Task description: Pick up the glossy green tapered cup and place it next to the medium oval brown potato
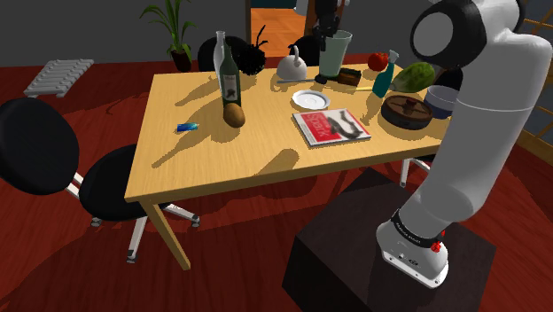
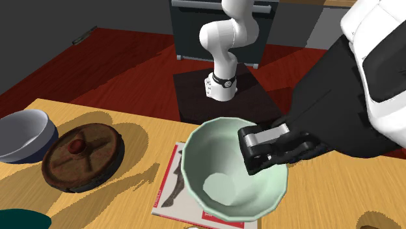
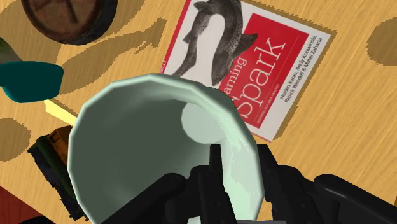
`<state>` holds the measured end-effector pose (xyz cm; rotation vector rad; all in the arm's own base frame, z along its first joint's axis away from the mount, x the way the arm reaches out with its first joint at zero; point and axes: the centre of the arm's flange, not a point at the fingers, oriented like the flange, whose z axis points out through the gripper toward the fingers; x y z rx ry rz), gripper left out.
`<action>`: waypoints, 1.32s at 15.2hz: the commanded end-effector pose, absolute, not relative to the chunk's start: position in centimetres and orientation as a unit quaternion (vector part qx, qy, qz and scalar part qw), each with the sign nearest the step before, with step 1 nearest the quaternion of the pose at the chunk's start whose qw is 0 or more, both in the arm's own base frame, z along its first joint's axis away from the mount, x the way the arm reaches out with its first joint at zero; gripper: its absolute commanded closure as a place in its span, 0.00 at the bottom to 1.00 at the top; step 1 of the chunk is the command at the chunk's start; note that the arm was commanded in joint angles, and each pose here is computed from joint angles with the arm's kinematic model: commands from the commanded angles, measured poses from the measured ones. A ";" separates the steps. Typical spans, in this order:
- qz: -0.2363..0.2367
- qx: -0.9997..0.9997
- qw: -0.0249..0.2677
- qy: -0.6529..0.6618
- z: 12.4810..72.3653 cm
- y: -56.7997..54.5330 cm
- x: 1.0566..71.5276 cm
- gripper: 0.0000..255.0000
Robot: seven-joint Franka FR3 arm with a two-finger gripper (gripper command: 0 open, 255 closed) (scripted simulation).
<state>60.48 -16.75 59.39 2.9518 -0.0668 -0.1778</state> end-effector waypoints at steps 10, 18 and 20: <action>-0.060 0.994 0.092 -0.023 59.4 -3.0 65.0 1.00; -0.060 0.994 0.092 -0.023 56.2 0.2 66.1 1.00; -0.060 0.994 0.092 -0.023 55.2 0.2 66.1 1.00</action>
